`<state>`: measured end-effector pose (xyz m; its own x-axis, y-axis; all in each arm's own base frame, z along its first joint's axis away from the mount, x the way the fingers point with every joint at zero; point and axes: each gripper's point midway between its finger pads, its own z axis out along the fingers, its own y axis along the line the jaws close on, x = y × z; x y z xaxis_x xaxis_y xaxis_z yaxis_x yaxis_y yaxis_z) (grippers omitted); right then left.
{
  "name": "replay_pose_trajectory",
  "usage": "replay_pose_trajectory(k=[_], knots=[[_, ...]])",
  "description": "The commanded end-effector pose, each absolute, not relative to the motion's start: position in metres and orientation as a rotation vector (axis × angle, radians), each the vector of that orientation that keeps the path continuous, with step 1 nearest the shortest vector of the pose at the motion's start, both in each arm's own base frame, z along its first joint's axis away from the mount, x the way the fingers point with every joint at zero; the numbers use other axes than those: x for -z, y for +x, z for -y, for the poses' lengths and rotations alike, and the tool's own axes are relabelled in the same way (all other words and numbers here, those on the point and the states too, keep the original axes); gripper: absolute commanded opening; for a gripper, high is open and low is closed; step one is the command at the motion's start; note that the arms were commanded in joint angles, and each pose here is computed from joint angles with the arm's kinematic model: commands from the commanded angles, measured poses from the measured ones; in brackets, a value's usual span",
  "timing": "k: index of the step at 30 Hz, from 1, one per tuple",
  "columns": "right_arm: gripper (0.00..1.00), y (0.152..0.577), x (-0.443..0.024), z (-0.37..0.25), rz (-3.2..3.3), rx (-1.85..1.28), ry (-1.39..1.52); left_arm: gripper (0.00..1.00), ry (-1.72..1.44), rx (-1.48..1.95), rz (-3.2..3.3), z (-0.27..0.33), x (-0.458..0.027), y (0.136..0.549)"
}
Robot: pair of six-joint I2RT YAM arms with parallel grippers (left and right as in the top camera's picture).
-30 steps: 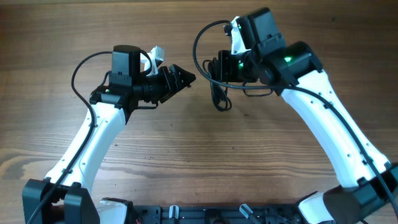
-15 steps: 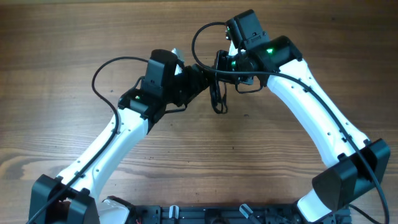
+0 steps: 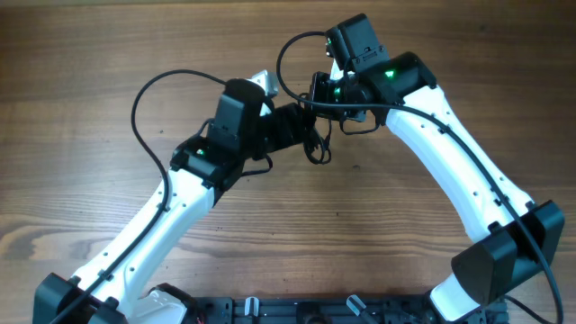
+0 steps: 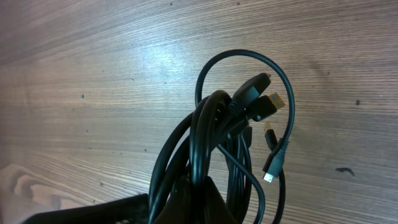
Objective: Untangle cables
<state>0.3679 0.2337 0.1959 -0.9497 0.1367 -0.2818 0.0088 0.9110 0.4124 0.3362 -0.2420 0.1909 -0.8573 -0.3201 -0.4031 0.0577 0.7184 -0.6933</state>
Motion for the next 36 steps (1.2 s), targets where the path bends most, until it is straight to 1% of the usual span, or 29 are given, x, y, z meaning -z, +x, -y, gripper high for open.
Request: replay_pose_trajectory(k=[1, 3, 6, 7, 8, 11, 16, 17, 18, 19, 24, 25, 27, 29, 30, 31, 33, 34, 35, 36], knots=[[0.04, 0.364, -0.202, -0.251, -2.765, -0.707, 0.018, 0.56, -0.211, 0.874, -2.444, 0.235, -0.171, 0.346], [0.04, 0.363, -0.205, -0.256, -2.754, -0.746, -0.038, 0.54, -0.223, 0.859, -2.476, 0.237, -0.158, 0.348], [0.04, 0.361, -0.205, -0.257, -2.753, -0.751, -0.072, 0.4, -0.224, 0.858, -2.475, 0.239, -0.152, 0.353], [0.04, 0.359, -0.207, -0.261, -2.752, -0.779, -0.101, 0.37, -0.22, 0.868, -2.458, 0.24, -0.155, 0.355], [0.04, 0.357, -0.208, -0.264, -2.75, -0.809, -0.135, 0.36, -0.215, 0.877, -2.441, 0.242, -0.158, 0.358], [0.04, 0.355, -0.208, -0.264, -2.755, -0.815, -0.135, 0.36, -0.23, 0.847, -2.434, 0.238, -0.156, 0.361], [0.04, 0.354, -0.209, -0.265, -2.757, -0.824, -0.138, 0.37, -0.301, 0.69, -2.515, 0.217, -0.131, 0.357], [0.04, 0.35, -0.214, -0.268, -2.749, -0.866, -0.156, 0.4, -0.333, 0.679, -2.519, 0.214, -0.129, 0.357], [0.04, 0.348, -0.219, -0.272, -2.737, -0.901, -0.178, 0.45, -0.364, 0.684, -2.517, 0.212, -0.129, 0.358], [0.04, 0.346, -0.224, -0.275, -2.725, -0.938, -0.2, 0.46, -0.403, 0.689, -2.506, 0.209, -0.13, 0.361], [0.04, 0.326, -0.253, -0.276, -2.682, -1.045, -0.242, 0.43, -0.465, 0.684, -2.462, 0.191, -0.134, 0.376], [0.04, 0.328, -0.265, -0.268, -2.642, -1.006, -0.227, 0.4, -0.486, 0.674, -2.462, 0.185, -0.133, 0.378], [0.04, 0.334, -0.284, -0.25, -2.569, -0.884, -0.165, 0.31, -0.52, 0.656, -2.463, 0.174, -0.131, 0.38], [0.04, 0.34, -0.307, -0.221, -2.467, -0.711, -0.086, 0.18, -0.546, 0.636, -2.474, 0.165, -0.127, 0.38], [0.04, 0.343, -0.316, -0.207, -2.424, -0.63, -0.041, 0.17, -0.552, 0.623, -2.484, 0.161, -0.125, 0.379], [0.04, 0.342, -0.319, -0.203, -2.413, -0.613, -0.033, 0.16, -0.559, 0.615, -2.492, 0.159, -0.124, 0.378], [0.04, 0.333, -0.293, -0.21, -2.517, -0.607, -0.04, 0.15, -0.562, 0.599, -2.497, 0.157, -0.122, 0.377], [0.04, 0.328, -0.273, -0.215, -2.587, -0.578, -0.062, 0.15, -0.563, 0.596, -2.496, 0.156, -0.122, 0.377], [0.04, 0.325, -0.242, -0.219, -2.695, -0.518, -0.102, 0.15, -0.564, 0.595, -2.497, 0.156, -0.122, 0.377], [0.04, 0.324, -0.226, -0.22, -2.75, -0.49, -0.105, 0.15, -0.566, 0.591, -2.503, 0.155, -0.121, 0.376]])
